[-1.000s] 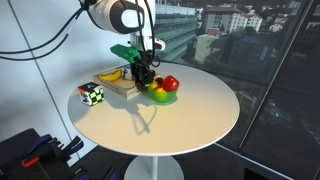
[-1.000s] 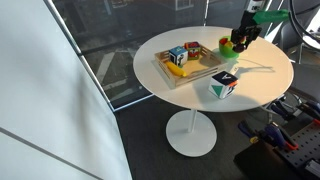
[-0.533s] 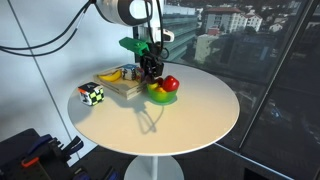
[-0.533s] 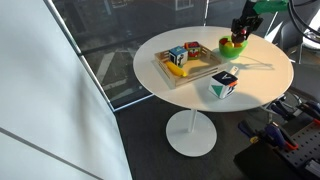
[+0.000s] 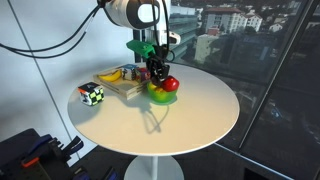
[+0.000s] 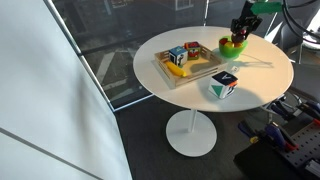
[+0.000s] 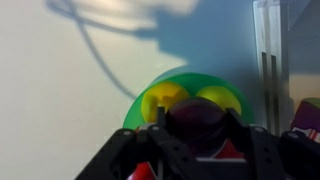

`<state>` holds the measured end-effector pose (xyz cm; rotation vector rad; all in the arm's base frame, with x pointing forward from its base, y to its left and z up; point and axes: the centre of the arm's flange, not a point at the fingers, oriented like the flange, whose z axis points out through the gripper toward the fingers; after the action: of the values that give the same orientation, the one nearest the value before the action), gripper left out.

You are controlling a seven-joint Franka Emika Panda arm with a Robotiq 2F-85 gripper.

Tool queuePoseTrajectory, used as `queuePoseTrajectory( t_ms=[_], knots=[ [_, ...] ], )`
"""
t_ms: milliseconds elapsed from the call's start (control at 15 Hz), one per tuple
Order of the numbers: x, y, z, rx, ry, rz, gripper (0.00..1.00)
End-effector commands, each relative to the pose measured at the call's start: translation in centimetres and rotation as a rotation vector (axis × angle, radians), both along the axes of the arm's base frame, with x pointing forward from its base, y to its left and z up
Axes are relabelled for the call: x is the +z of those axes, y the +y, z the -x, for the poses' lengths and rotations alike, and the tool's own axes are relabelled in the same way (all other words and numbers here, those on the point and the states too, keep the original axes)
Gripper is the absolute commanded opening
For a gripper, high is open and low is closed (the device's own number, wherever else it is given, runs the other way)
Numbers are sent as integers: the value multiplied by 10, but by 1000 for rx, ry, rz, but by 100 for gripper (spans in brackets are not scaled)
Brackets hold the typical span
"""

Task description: Pick up the brown plum toy from the table and put it in the green bowl

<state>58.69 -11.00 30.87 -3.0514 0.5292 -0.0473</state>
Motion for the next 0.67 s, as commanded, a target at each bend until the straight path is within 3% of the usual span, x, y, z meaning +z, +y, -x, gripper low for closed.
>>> queuePoseTrajectory(
  t_ms=[0,67,267,600],
  knots=[
    [-7,-7,-11,-29,8,-6,35],
    [-9,-8,-11,-28,14,-9,84],
    [-13,-8,-11,-27,24,-9,99],
    [-6,-2,-6,-14,48,-28,100]
  ],
)
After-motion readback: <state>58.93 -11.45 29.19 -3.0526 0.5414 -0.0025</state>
